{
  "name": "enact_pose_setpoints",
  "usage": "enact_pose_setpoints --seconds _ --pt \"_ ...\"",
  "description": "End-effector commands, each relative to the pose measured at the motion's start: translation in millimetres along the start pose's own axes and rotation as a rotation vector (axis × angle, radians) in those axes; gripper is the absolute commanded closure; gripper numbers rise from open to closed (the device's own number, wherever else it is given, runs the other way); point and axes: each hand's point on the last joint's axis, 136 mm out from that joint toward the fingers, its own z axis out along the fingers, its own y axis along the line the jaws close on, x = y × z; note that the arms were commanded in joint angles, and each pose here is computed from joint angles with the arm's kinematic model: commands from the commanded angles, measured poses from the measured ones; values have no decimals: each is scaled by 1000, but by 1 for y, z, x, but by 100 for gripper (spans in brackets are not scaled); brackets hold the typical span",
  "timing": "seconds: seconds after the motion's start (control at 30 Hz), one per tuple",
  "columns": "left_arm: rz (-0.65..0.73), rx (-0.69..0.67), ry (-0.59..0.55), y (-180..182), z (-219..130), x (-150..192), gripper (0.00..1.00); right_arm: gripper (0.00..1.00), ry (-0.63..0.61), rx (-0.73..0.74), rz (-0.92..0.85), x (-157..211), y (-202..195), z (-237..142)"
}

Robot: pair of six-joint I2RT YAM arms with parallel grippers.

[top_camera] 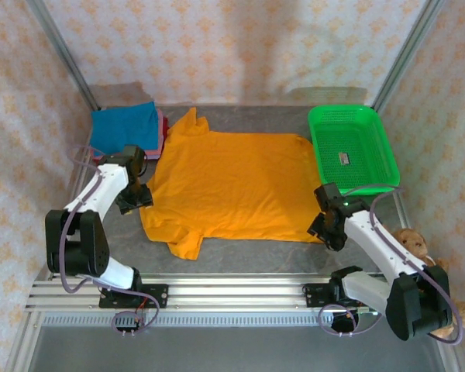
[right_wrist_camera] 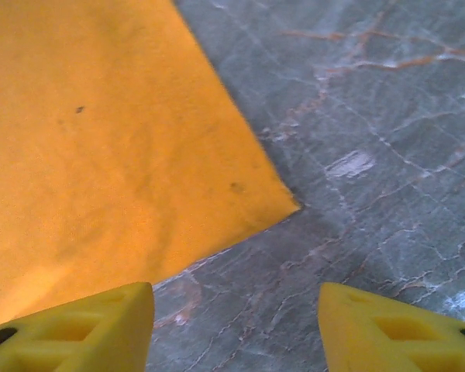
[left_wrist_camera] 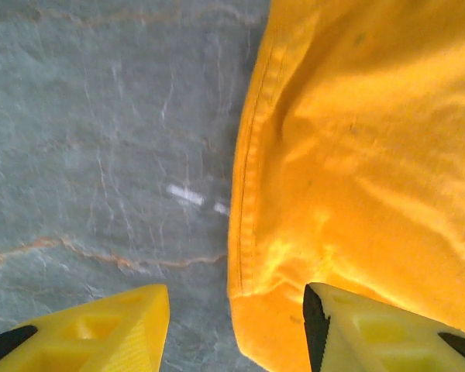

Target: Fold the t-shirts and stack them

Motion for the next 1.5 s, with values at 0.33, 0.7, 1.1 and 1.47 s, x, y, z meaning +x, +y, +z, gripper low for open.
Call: enact_pose_setpoints --seconds 0.33,0.7,1.1,1.47 --pt "-44 33 94 7 12 44 48 58 -51 1 100 -12 -5 22" --pt "-65 58 103 0 13 51 48 61 -23 40 81 -12 -6 37" --pt "-54 38 112 -3 8 67 48 87 -22 25 55 -14 -1 38" --pt "-166 40 104 -8 25 79 46 98 -23 -7 20 -12 2 30"
